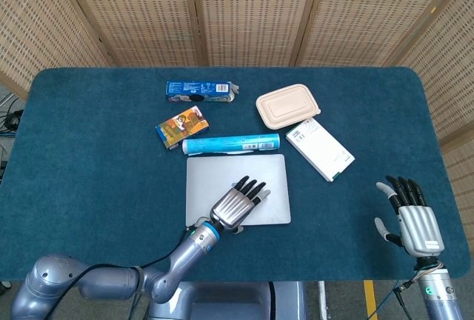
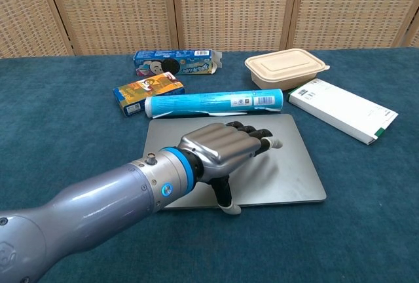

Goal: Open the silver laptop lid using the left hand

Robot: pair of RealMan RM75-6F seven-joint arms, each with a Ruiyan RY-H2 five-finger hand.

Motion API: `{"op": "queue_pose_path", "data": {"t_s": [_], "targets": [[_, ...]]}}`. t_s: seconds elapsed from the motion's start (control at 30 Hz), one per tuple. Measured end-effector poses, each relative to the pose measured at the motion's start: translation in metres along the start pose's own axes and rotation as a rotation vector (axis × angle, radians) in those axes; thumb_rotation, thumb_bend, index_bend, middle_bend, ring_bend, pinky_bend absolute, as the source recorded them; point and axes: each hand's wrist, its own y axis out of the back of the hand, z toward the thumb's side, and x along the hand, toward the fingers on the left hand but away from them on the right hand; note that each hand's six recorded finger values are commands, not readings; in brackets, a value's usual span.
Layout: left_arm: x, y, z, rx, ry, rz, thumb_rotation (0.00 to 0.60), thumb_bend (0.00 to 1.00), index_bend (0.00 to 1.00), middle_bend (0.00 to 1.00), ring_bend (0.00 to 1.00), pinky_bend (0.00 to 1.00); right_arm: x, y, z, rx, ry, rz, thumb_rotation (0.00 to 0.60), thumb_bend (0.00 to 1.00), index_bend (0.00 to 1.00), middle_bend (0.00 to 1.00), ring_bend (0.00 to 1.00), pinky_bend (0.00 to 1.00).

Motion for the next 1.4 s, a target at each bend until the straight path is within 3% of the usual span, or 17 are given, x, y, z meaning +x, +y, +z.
{"op": "queue_pose_path", "data": {"t_s": [0.47,0.77,1.17,1.4], "targets": [[-0.003,0.003,-0.001,0.081,-0.030,0.042,0.600,0.42,0.05,0.00,0.00,0.00,-0.001,0.001,-0.002,0.005,-0.009,-0.009,0.600,0.39,0.17,0.10,0.00,0.00],[-0.002,0.021,-0.008,0.190,-0.046,0.145,0.600,0.42,0.05,0.00,0.00,0.00,-0.003,0.004,0.004,0.010,0.023,-0.008,0.600,0.39,0.17,0.10,0.00,0.00],[-0.001,0.063,-0.018,0.229,-0.044,0.271,0.600,0.41,0.05,0.00,0.00,0.00,-0.011,0.003,0.025,0.015,0.127,0.038,0.600,0.39,0.17,0.10,0.00,0.00],[0.000,0.082,-0.022,0.213,-0.034,0.311,0.600,0.41,0.05,0.00,0.00,0.00,-0.014,-0.005,0.044,-0.008,0.206,0.100,0.600,0.39,0.17,0.11,0.00,0.00]]}}
